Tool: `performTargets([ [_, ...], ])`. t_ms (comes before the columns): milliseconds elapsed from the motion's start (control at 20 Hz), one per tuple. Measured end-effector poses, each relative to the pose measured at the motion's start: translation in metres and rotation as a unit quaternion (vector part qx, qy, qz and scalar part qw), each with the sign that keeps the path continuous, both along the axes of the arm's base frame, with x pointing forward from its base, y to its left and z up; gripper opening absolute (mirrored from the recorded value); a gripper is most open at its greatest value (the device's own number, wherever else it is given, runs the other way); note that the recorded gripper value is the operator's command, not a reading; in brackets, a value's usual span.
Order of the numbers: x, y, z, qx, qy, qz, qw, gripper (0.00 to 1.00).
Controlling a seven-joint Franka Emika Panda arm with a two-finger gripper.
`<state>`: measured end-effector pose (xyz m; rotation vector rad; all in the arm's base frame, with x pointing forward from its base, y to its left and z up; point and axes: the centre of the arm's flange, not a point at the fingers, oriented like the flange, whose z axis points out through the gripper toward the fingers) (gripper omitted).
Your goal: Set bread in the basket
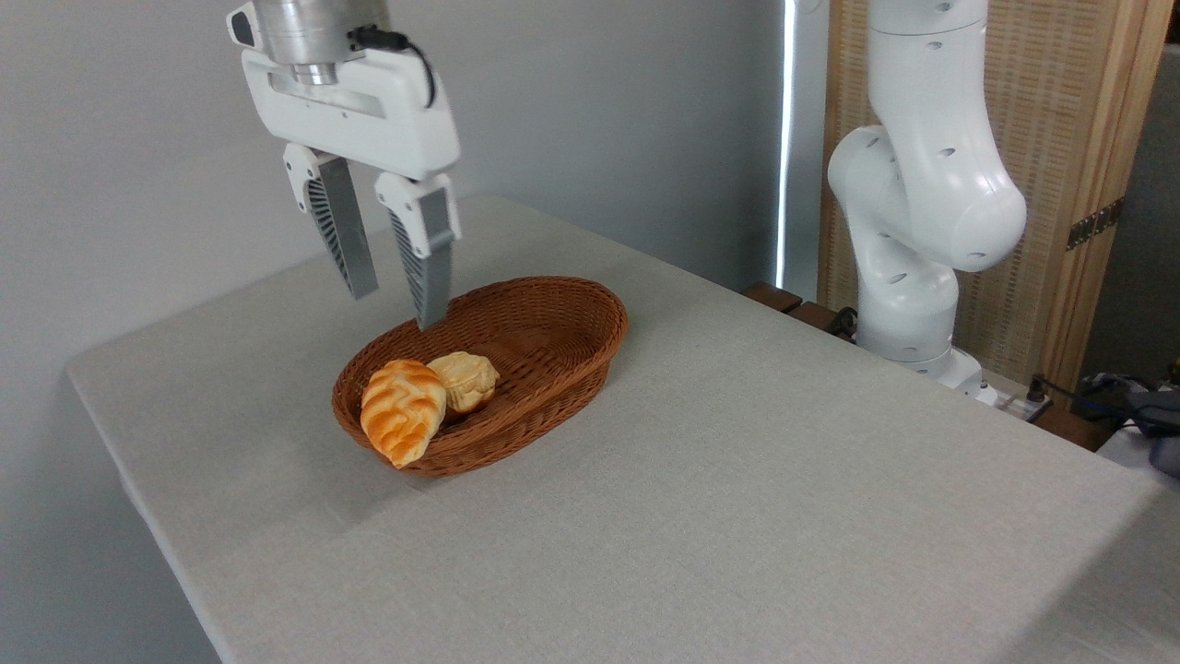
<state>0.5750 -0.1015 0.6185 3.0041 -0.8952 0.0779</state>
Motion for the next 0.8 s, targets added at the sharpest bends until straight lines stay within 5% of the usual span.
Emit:
performTargets([
  [350,0.002,0.114,0.012,0.008,-0.012,0.004,0.9999,1.0],
  [800,0.014,0.101,-0.016,-0.029,0.008,-0.083,0.9961,1.0],
])
